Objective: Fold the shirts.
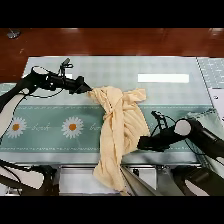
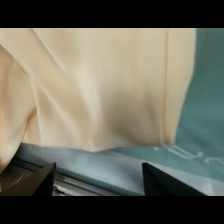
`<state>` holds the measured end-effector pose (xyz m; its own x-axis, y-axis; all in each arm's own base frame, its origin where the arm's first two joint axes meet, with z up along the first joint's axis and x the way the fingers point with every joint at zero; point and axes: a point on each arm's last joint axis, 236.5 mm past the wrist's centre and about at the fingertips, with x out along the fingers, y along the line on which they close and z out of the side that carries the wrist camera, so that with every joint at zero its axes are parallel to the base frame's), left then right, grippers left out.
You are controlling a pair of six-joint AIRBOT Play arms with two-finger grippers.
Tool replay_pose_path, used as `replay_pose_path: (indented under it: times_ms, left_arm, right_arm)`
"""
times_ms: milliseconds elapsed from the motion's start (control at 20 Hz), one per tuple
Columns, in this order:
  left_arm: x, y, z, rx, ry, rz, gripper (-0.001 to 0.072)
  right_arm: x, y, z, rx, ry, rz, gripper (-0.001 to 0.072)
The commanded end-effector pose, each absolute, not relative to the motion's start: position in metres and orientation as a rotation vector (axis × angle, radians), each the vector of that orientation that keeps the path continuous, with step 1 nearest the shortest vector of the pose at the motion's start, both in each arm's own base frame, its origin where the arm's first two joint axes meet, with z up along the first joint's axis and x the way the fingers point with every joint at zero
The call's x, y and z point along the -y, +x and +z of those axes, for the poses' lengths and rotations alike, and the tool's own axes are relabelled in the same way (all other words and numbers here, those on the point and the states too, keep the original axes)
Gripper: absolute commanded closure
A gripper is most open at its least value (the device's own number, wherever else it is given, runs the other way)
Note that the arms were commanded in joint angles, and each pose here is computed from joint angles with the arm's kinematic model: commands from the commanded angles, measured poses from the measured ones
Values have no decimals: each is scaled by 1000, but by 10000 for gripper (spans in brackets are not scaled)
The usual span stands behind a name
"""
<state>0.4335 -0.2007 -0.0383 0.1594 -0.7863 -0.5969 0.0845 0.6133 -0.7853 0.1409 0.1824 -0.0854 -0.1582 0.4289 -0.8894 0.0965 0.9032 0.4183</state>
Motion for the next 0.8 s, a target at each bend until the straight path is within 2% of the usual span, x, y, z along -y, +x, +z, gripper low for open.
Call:
replay_pose_path:
  times_ms: [0,150,200,250,300,350,450,550,650,750]
  left_arm:
    - [207,431,-28,-1272,-674,-761,680]
    - [207,430,-28,-1273,-674,-762,680]
    - [207,430,-28,-1273,-674,-762,680]
    - [207,430,-28,-1274,-674,-763,680]
    - [208,429,-27,-1278,-674,-767,680]
    - [207,428,-25,-1280,-674,-776,680]
    - [201,432,-4,-1257,-665,-813,681]
    - [187,449,43,-1154,-632,-833,681]
    - [167,469,112,-991,-584,-820,681]
    - [148,476,193,-801,-508,-809,681]
  right_arm:
    - [-193,163,-102,-1662,428,268,94]
    - [-201,189,-109,-1610,461,240,96]
    - [-205,194,-110,-1613,470,243,118]
    - [-211,200,-110,-1617,465,261,244]
    - [-216,207,-107,-1609,444,300,524]
    - [-221,216,-98,-1588,402,357,686]
    - [-216,249,-61,-1519,324,406,687]
    - [-184,304,3,-1386,227,373,687]
    - [-146,364,102,-1161,201,309,687]
    - [-117,397,217,-901,199,277,687]
